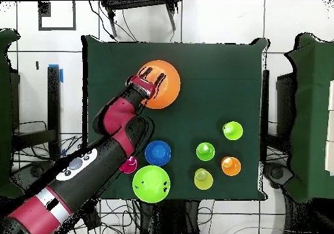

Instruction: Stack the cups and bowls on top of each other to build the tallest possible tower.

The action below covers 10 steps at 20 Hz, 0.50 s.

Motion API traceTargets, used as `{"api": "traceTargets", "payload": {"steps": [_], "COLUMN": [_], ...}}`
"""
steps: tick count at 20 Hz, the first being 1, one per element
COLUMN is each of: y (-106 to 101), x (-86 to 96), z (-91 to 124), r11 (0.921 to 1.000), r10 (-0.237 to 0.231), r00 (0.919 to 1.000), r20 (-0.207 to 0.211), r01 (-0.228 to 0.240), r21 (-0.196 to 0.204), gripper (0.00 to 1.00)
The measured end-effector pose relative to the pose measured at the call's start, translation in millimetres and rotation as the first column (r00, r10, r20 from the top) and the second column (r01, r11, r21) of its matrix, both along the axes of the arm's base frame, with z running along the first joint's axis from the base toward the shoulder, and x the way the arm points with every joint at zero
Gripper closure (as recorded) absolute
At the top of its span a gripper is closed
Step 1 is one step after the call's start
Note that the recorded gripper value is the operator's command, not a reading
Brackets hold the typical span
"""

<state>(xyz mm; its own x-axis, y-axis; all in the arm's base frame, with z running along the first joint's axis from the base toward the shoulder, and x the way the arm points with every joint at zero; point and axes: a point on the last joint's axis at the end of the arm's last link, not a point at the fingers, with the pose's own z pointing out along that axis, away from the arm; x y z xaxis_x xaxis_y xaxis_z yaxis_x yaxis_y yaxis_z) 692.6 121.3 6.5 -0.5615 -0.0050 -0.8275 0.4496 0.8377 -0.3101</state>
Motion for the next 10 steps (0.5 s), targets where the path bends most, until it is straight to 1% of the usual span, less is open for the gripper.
{"api": "traceTargets", "payload": {"steps": [2, 4, 6, 7, 8, 10], "y": [-3, -7, -12, -15, -22, -29], "x": [-5.8, -10.3, -13.4, -14.9, -16.0, -12.7], "z": [-2, -5, -8, -9, -10, -6], "r11": [1.0, 0.9993, 0.9972, 0.995, 0.9893, 0.9797], "r10": [0.001, -0.009, -0.023, -0.033, -0.053, -0.076], "r00": [0.9995, 0.9982, 0.9966, 0.9954, 0.9935, 0.9918], "r20": [-0.03, -0.059, -0.079, -0.09, -0.101, -0.103], "r01": [0.0, 0.011, 0.028, 0.041, 0.066, 0.094], "r21": [0.006, 0.037, 0.07, 0.091, 0.13, 0.178], "gripper": [0.0, 0.0, 0.0, 0.0, 0.0, 0.0]}}
